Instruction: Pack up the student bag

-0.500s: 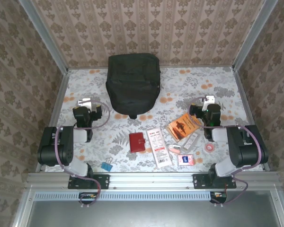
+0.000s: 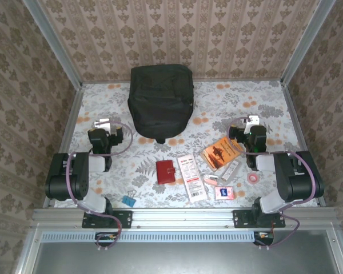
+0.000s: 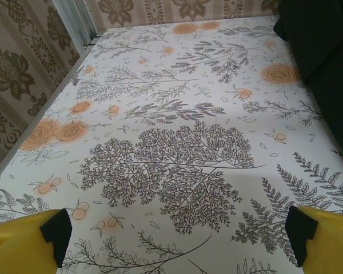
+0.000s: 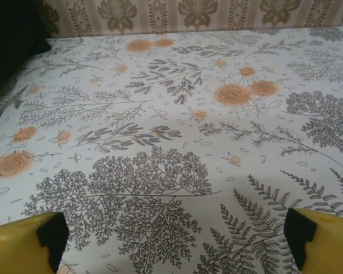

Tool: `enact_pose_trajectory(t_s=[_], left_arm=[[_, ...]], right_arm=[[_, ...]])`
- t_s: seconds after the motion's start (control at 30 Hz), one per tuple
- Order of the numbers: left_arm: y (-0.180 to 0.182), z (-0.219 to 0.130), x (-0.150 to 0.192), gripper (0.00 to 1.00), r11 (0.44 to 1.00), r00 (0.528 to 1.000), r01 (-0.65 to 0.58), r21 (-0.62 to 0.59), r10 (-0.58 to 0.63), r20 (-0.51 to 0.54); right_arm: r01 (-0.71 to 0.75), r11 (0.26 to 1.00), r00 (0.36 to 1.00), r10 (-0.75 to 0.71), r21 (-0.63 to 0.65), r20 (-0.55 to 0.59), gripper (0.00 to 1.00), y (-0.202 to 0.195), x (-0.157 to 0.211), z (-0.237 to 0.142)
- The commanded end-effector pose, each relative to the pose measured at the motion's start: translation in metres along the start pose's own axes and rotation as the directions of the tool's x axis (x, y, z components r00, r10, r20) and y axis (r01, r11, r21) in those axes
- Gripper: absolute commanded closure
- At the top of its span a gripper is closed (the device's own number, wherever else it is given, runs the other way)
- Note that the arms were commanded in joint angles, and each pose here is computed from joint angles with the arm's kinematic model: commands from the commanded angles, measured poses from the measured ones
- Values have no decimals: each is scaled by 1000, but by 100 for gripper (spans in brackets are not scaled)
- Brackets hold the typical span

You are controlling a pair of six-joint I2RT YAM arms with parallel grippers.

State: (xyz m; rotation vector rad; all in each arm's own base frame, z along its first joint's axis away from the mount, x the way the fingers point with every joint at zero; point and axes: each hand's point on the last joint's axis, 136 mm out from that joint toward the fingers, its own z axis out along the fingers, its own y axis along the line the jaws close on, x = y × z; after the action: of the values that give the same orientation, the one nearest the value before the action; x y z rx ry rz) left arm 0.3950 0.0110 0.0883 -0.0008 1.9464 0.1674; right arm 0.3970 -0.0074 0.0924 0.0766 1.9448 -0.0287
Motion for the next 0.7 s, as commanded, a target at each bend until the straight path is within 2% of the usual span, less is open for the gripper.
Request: enact_pose_trajectory(t_s=[0.0,0.67], left_arm=[[-2,-1,-8,0,1000,1000,-6,5,6,27],[-2,-2,-8,0,1000,999,-6,4,6,31]], right_arm=[[10,1000,1000,-9,-25,18,0,4,-6,1],[10,1000,1000,-9,-25,19,0,4,-6,1]])
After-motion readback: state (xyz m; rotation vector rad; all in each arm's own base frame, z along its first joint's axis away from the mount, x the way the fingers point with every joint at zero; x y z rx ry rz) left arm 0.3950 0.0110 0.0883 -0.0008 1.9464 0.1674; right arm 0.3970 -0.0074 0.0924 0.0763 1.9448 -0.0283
